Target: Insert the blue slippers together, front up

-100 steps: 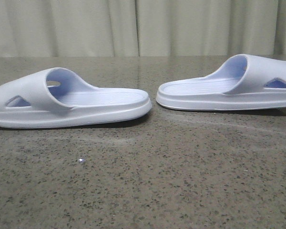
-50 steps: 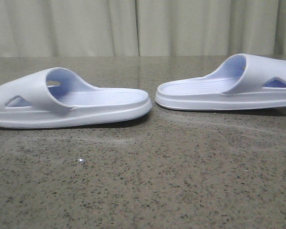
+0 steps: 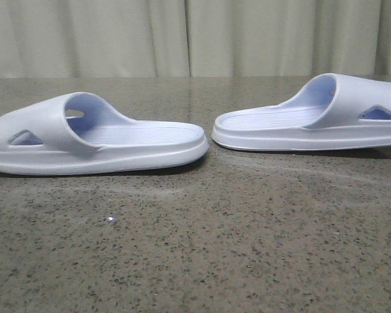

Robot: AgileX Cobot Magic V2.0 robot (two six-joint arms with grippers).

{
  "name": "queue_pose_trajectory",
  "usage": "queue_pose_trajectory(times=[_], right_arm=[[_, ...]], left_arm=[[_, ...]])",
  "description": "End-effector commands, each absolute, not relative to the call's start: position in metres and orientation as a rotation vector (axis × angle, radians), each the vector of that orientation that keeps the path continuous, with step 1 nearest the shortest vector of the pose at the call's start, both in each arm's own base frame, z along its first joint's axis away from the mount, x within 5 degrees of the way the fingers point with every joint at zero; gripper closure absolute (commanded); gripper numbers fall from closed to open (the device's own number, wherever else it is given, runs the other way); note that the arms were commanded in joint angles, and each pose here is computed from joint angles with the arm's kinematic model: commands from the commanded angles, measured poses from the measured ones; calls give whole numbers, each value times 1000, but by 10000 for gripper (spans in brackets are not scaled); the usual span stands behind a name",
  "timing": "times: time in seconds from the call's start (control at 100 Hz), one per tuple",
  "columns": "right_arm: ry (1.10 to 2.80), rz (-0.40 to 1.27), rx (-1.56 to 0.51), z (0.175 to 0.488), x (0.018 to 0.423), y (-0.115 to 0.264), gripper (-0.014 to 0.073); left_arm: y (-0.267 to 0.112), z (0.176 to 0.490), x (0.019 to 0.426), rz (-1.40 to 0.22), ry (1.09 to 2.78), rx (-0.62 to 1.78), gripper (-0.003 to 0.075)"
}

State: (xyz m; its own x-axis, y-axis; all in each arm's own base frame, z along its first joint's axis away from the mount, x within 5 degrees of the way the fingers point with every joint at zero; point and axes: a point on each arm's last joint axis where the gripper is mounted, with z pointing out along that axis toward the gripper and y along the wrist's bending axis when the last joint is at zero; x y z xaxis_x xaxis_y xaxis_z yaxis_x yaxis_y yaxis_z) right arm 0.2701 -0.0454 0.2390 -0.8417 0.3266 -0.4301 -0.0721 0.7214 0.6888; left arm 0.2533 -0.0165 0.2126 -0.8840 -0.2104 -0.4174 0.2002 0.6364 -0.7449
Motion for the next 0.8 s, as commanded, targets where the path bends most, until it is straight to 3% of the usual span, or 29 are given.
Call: queue_pose_trajectory(times=[0.0, 0.12, 0.33, 0.79], right_arm=[[2310, 1012, 149, 259, 269, -44, 701], [2310, 1012, 149, 259, 269, -44, 701], [2297, 1004, 136, 264, 267, -43, 701], [2071, 1075, 37, 320, 239, -22, 701]], left_arm=[[-20, 228, 258, -1210, 2300, -10, 535], [-20, 230, 260, -1226, 2276, -37, 703], [-13, 234, 258, -1205, 2253, -57, 705], [4, 287, 228, -1184, 2048, -13, 705]])
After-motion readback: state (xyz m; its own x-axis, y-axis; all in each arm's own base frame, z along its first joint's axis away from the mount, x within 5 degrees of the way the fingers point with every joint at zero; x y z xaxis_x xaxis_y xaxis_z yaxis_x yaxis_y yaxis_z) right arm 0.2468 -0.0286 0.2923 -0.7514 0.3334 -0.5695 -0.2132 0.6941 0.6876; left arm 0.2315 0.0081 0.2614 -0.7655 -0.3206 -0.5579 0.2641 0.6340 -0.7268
